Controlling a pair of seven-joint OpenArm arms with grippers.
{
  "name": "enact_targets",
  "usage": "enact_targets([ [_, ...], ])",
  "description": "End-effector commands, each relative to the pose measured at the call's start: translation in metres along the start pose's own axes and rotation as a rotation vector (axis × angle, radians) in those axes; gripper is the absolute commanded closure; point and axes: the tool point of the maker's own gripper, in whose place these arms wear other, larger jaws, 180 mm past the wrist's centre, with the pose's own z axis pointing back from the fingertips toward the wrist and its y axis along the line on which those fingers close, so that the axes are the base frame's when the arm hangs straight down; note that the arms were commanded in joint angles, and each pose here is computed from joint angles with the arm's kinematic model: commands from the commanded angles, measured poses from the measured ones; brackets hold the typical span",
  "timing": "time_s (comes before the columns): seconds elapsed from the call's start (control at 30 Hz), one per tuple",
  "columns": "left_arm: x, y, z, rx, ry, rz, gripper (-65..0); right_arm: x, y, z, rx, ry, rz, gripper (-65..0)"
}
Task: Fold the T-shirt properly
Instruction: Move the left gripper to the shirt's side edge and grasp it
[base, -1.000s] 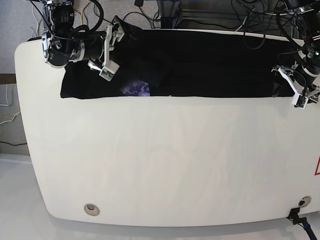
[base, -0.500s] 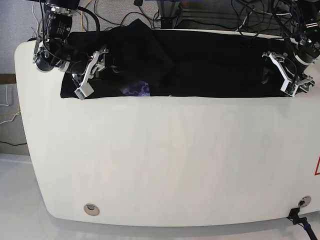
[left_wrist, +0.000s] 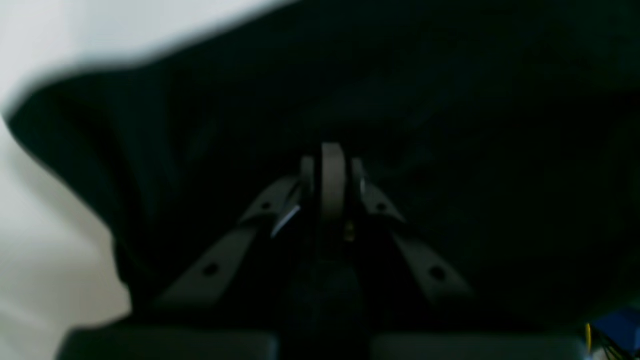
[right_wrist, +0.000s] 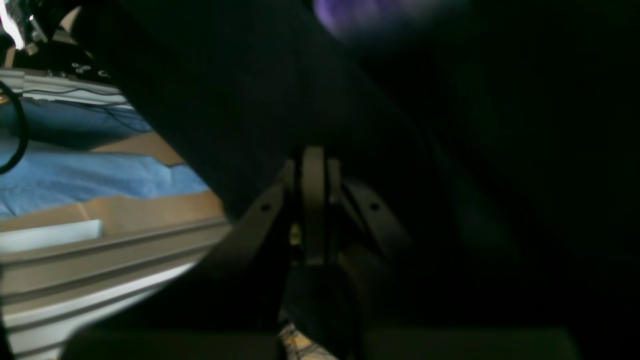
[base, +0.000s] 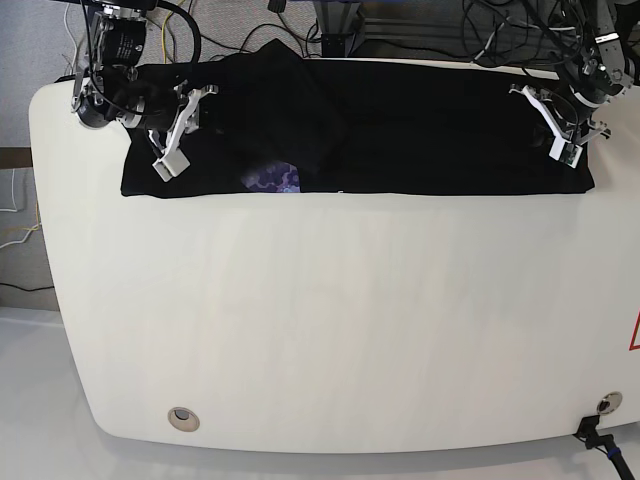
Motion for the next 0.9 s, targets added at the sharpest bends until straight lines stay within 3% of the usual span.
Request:
enact_targets([
  [0.0,-0.009,0.008,-0.004,-0.001,0.01,0.032,0.0,-0.013,-0.02,0.004,-0.082,0.062,-0.003,0.0],
  [0.2,-0.01,0.014,-0.03,-0.021,0.016,0.101,0.0,-0.01,-0.052,0.007,-0.231,0.131,0.033,0.0],
  [0.5,0.025,0.015,-0.03,-0.016,-0.053,0.048,0.0,0.009,-0.089,0.013,-0.254,0.097,-0.025,0.0],
  [0.57,0.036,0.033,-0.018,0.028,-0.08,0.025,0.0,0.01,-0.089,0.013,-0.255,0.096,-0.024,0.0],
  [0.67,0.034,0.056,-0.004,0.074,-0.095,0.1,-0.7,0.009,-0.089,0.012,-0.251,0.096,-0.028,0.0],
  [0.77,0.032,0.083,0.016,0.123,-0.101,0.195,-31.8,0.012,-0.087,0.008,-0.243,0.098,-0.019,0.0],
  [0.83,0.028,0.093,0.024,0.141,-0.1,0.236,-45.0,0.013,-0.084,0.004,-0.233,0.104,-0.007,0.0],
  [0.87,0.028,0.097,0.027,0.143,-0.094,0.237,-46.9,0.015,-0.084,0.004,-0.234,0.098,-0.004,0.0],
])
